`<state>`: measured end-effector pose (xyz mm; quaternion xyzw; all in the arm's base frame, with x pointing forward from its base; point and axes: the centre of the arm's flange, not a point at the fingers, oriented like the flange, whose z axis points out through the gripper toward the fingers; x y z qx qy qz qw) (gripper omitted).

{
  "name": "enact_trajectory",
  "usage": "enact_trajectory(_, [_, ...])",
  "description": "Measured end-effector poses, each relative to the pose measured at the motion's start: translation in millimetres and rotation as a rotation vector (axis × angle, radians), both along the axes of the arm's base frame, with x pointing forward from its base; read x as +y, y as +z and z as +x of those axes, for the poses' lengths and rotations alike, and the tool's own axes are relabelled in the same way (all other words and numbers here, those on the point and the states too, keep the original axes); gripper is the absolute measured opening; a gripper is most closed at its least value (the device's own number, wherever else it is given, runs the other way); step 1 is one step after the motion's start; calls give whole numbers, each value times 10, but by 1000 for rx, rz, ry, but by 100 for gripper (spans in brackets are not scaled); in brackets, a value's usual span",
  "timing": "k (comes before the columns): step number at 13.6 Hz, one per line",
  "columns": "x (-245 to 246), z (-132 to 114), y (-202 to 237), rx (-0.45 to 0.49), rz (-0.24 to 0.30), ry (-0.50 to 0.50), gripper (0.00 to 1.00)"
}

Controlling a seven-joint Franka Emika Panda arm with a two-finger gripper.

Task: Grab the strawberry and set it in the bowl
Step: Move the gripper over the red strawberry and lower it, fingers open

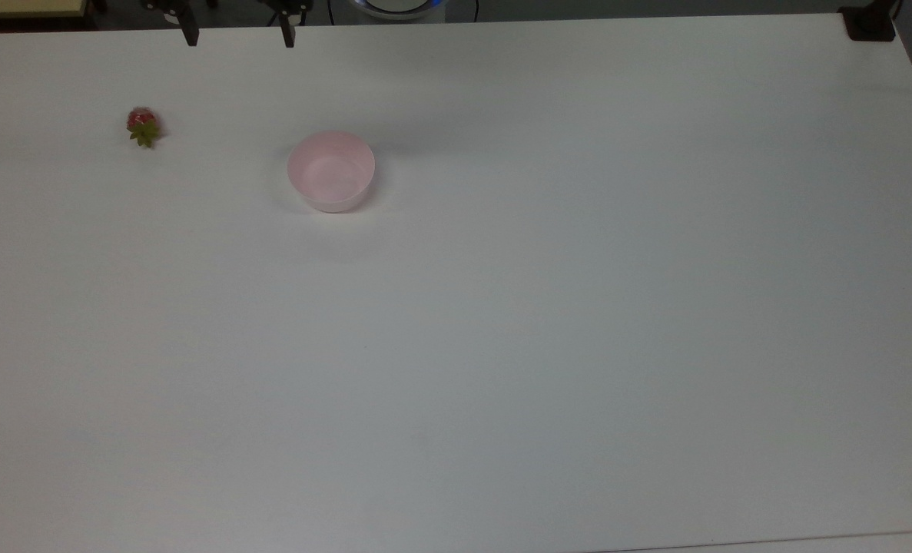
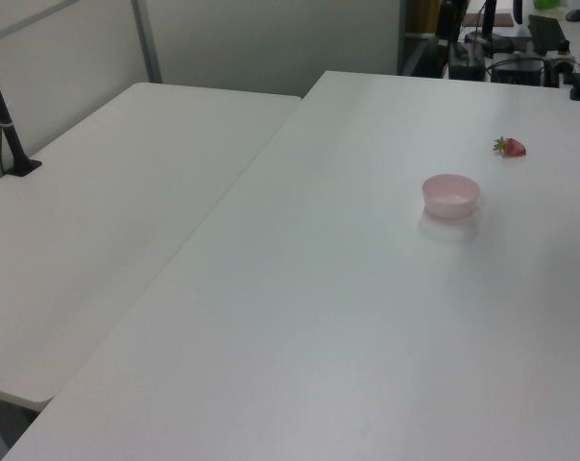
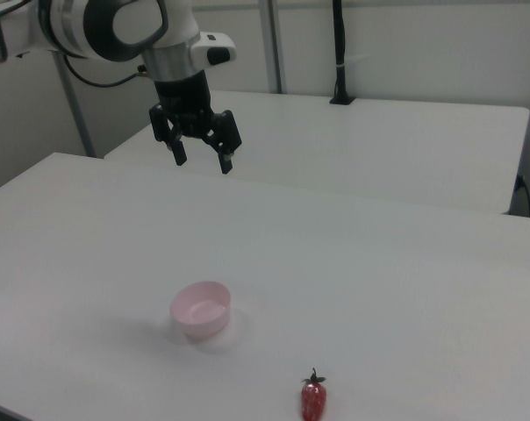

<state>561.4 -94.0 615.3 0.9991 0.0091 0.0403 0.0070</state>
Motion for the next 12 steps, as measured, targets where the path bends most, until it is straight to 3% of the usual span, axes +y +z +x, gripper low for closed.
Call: enact_trajectory(12, [-331, -122, 108, -19, 9, 35, 100])
